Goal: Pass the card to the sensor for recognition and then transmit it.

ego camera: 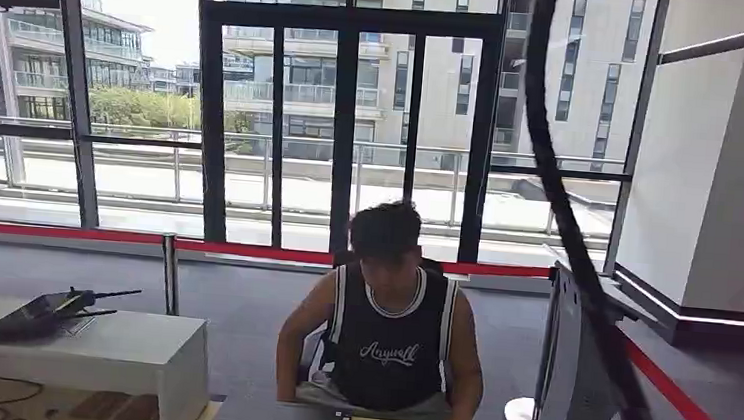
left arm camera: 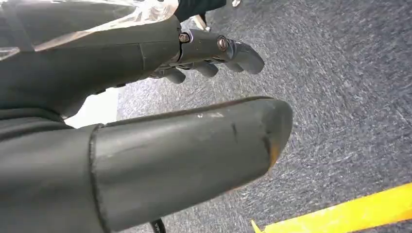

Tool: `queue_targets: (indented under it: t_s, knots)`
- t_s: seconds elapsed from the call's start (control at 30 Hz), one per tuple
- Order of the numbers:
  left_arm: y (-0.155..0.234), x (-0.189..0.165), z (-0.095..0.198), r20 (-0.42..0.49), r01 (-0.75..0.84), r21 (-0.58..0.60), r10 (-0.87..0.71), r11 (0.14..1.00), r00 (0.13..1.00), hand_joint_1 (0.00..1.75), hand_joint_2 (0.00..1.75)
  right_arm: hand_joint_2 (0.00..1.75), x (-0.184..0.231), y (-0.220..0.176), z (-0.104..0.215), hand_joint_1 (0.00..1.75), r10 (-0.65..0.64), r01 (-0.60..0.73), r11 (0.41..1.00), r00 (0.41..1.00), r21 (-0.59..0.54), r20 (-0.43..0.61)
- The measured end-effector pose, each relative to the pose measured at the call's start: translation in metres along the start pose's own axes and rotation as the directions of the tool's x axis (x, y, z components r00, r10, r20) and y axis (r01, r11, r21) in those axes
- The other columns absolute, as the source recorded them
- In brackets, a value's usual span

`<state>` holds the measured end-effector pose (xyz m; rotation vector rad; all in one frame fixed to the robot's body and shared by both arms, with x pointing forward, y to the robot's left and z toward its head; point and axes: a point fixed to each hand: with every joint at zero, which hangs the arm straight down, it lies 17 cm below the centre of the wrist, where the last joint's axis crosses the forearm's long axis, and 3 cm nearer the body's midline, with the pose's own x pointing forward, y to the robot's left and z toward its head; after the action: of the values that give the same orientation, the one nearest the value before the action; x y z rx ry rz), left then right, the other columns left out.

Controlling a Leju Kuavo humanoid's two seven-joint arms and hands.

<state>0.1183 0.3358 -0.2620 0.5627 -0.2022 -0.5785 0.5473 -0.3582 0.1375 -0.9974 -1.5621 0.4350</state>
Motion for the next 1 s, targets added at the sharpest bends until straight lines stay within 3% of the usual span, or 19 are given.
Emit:
queue_targets:
  t_s: [0.47,1.0]
  knots:
    - [0.000,-0.002,0.000,-0.014,-0.007,0.002,0.007,1.000,1.000,0.00,0.00,1.75,-0.032,0.052,0.033,1.75,0.062,-0.050,0.986,0.996,0.161,-0.070]
    - [0.000,-0.005,0.000,-0.037,-0.011,0.002,0.011,1.000,0.999,0.00,0.00,1.75,-0.059,0.071,0.053,1.75,0.086,-0.053,0.974,0.986,0.220,-0.146]
